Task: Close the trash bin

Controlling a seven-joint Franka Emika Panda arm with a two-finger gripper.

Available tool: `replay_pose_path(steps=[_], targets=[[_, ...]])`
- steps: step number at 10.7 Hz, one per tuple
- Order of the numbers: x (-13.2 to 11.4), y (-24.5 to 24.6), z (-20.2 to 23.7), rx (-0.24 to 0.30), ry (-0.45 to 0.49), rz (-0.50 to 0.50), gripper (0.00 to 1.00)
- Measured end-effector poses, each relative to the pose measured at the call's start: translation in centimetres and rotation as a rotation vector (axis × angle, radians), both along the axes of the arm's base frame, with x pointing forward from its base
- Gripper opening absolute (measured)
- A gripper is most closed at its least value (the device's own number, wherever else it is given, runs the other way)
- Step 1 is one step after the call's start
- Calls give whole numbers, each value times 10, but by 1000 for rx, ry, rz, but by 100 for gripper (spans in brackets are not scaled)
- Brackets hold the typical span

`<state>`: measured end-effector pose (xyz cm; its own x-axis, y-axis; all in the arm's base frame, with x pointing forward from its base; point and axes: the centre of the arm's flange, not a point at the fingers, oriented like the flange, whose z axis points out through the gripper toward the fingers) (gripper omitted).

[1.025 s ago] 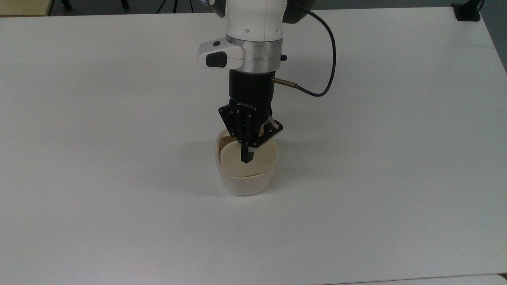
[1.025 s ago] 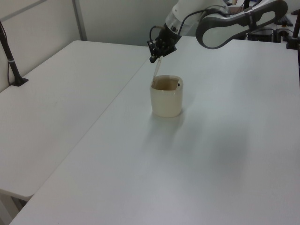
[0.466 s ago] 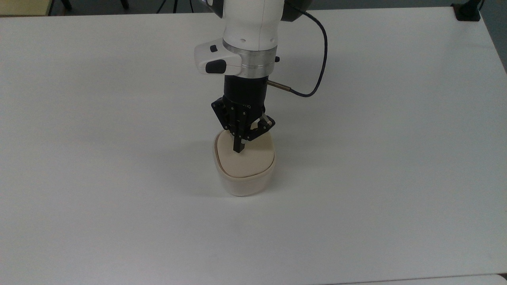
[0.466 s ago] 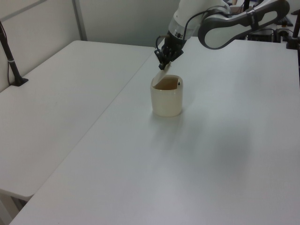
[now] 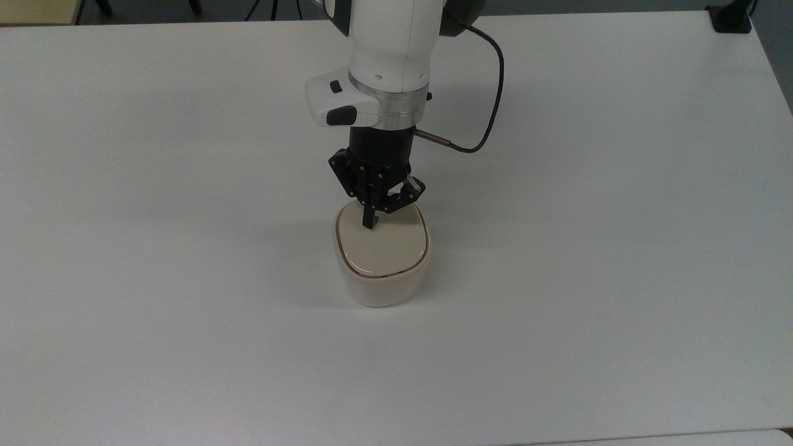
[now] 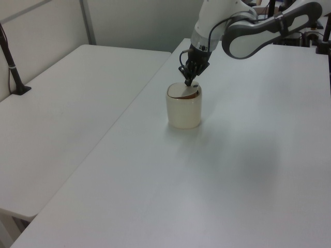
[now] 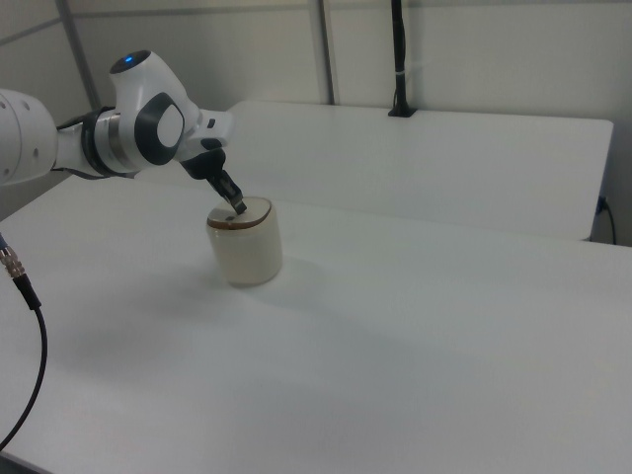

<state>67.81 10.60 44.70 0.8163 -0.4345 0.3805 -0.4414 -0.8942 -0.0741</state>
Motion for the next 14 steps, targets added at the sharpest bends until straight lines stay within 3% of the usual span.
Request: replay_pose_path(steps=[4, 11, 14], targets=[[-6, 13, -10, -12, 29, 61, 1], [-10, 13, -9, -18, 46, 68, 1], [-23, -6, 41, 28, 53, 6, 1]])
